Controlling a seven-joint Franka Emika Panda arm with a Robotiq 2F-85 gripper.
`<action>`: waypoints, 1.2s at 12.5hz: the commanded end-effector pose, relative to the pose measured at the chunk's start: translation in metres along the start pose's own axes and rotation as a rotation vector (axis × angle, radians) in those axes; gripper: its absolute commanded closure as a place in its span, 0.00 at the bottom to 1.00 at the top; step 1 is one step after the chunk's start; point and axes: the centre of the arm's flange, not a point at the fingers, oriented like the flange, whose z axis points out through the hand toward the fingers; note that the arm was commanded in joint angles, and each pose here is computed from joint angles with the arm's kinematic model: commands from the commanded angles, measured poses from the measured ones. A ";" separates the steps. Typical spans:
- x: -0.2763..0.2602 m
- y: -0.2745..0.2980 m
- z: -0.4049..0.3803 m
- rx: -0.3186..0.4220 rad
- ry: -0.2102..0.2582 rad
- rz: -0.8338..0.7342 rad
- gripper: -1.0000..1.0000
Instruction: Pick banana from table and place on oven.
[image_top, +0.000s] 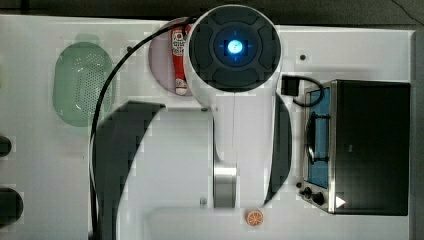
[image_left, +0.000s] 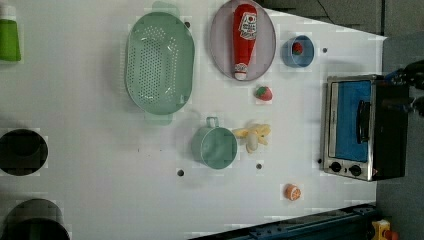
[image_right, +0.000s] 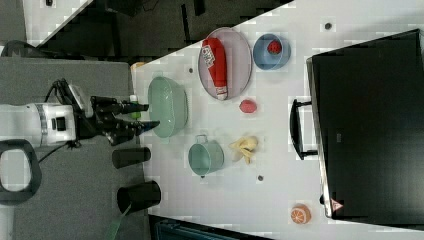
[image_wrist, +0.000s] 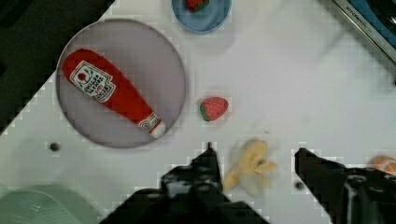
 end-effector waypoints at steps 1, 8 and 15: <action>-0.093 0.127 -0.072 0.017 0.008 0.013 0.21; -0.079 0.105 -0.028 -0.041 -0.042 0.004 0.00; -0.033 0.041 0.119 -0.065 -0.067 -0.013 0.00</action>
